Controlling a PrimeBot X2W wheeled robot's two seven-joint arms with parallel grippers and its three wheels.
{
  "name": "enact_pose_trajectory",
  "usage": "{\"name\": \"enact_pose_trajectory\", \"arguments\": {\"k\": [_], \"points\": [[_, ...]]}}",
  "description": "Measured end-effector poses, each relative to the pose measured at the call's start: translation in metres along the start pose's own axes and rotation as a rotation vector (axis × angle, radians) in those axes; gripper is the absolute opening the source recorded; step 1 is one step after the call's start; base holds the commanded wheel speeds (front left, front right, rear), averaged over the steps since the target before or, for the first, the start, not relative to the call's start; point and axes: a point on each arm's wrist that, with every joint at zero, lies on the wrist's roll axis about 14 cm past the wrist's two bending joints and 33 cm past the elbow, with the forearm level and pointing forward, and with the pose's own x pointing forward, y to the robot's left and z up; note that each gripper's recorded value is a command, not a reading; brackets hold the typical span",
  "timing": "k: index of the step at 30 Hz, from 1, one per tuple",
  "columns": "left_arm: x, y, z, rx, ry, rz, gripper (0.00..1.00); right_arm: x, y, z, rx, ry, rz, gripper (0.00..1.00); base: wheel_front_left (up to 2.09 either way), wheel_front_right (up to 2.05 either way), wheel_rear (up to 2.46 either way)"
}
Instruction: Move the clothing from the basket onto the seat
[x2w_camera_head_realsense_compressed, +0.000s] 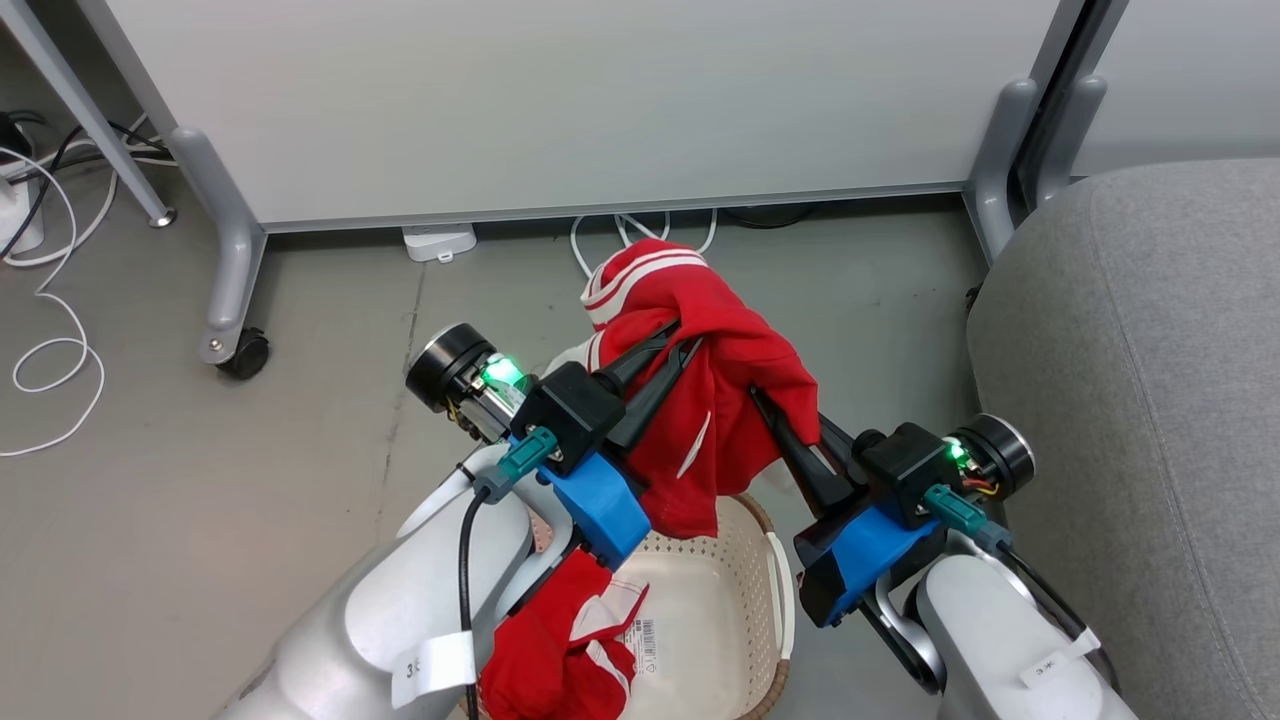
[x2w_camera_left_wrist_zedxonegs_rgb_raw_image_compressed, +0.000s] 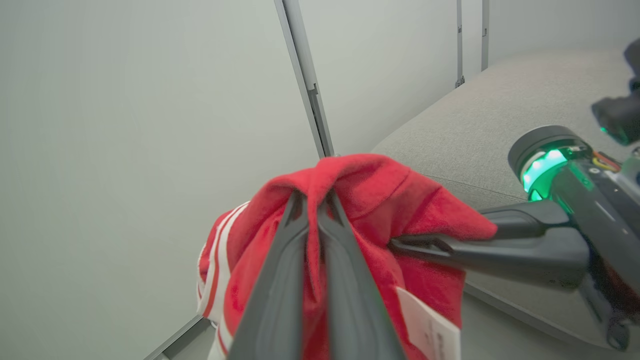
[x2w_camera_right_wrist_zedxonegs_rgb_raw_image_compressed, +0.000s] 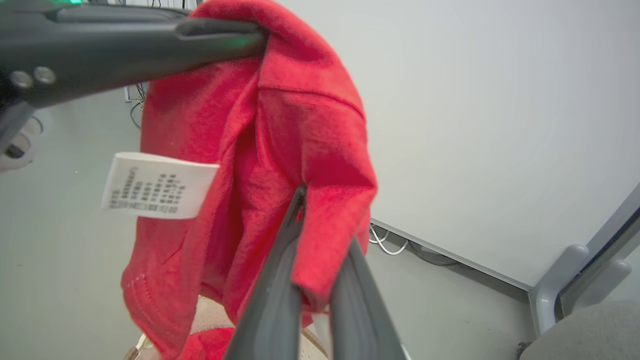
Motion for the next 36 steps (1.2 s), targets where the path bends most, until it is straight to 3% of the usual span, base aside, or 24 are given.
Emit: {"name": "enact_pose_trajectory", "arguments": {"k": [12,13,14,28,36], "points": [[0.001,-0.001,0.001,0.001,-0.002,0.001,0.0,-0.001,-0.002,0.008,0.011,-0.022,-0.011,0.0,0.0,0.0,0.0],[0.001,0.0,0.0,-0.005,-0.001,0.005,0.16,-0.001,-0.002,0.008,0.012,-0.024,-0.012,0.0,0.0,0.0,0.0],[0.0,0.0,0.0,-0.006,0.001,0.006,1.0,-0.001,-0.002,0.009,0.012,-0.026,-0.012,0.0,0.0,0.0,0.0],[0.002,0.001,-0.004,-0.008,0.002,0.008,1.0,-0.002,-0.01,0.012,0.031,-0.044,-0.04,0.0,0.0,0.0,0.0],[0.016,-0.01,-0.009,-0.022,-0.003,-0.039,1.0,-0.012,-0.036,0.013,0.044,-0.053,-0.124,0.0,0.0,0.0,0.0]]}}
